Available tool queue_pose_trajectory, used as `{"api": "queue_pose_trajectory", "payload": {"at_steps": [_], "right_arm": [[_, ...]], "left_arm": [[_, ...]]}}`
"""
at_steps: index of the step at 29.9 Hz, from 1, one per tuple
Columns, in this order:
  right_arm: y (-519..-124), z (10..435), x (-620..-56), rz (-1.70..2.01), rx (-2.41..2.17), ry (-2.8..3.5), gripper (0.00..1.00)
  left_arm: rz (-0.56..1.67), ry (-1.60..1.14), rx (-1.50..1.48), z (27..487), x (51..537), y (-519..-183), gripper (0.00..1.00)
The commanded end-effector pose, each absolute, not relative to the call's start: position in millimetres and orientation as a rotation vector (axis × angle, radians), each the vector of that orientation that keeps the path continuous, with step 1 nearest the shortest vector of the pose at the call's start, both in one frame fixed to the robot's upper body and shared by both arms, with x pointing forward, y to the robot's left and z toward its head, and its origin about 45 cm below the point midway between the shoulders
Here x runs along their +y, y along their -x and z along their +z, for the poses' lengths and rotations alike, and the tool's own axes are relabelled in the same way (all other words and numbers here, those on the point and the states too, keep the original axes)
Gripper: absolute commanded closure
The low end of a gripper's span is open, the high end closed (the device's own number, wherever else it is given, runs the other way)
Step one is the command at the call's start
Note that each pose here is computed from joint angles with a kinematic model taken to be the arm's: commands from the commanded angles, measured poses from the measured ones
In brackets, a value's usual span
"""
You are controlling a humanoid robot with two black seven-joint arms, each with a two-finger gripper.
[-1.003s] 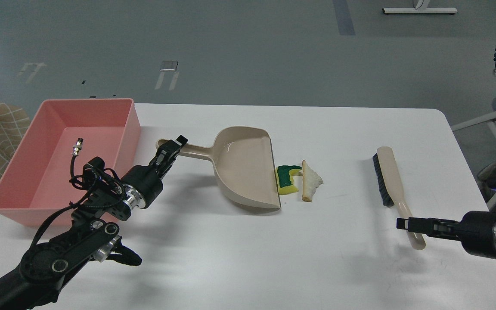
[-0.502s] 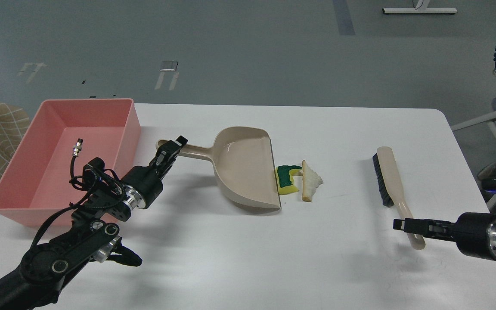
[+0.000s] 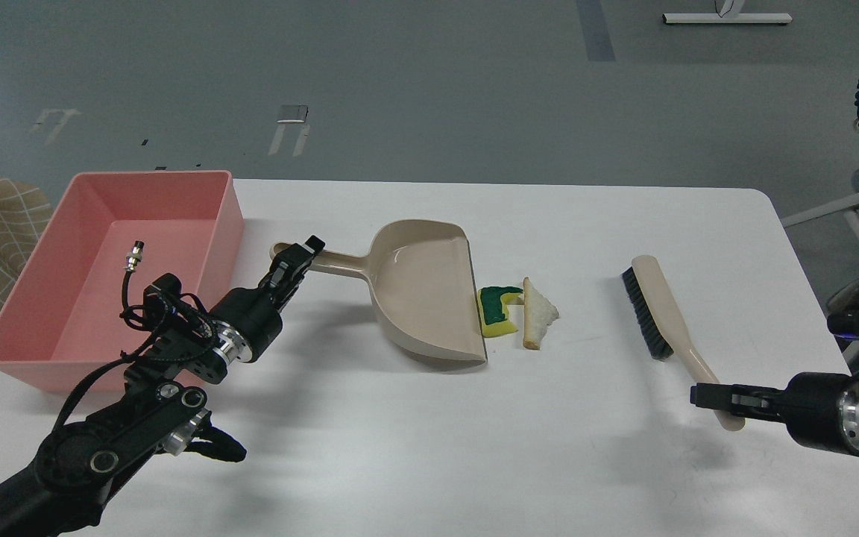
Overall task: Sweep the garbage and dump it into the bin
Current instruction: 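Grasp the brush handle with the right gripper and lift it, then sweep the sponge and white scrap into the dustpan with the brush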
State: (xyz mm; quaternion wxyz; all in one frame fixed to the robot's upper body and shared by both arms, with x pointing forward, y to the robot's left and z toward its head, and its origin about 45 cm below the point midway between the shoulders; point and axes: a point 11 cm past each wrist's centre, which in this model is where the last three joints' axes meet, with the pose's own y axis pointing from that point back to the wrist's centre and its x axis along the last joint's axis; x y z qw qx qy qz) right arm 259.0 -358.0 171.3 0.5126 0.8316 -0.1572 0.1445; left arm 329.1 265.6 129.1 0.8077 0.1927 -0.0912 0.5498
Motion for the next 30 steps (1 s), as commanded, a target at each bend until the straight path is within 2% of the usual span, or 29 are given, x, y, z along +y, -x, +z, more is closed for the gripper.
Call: {"api": "queue_pose_trajectory", "payload": {"at_steps": [1,9,16,30], "right_arm": [[-263.4,177.1,-356.7,0.366,-0.382,-2.002,1.0],[-284.3,202.8,-354.3,0.435,-0.382,-1.991,1.0],[-283.1,197.8,-358.2,0.401,-0.338,-1.943,1.0],[-293.1,175.5,-282.6,0.435,-0.229,-2.057,1.0]], "left_arm": [[1.176,-0.414,-0.196,129.1,266.2,-329.1,1.0],[1.157,-0.418,-0.203,128.2,266.9,-327.0,1.0],[1.141,-0.412,-0.222,128.6,267.3,-325.0,1.0],[1.066,-0.465,-0.261,120.1,273.1,-313.0,1.0]]}}
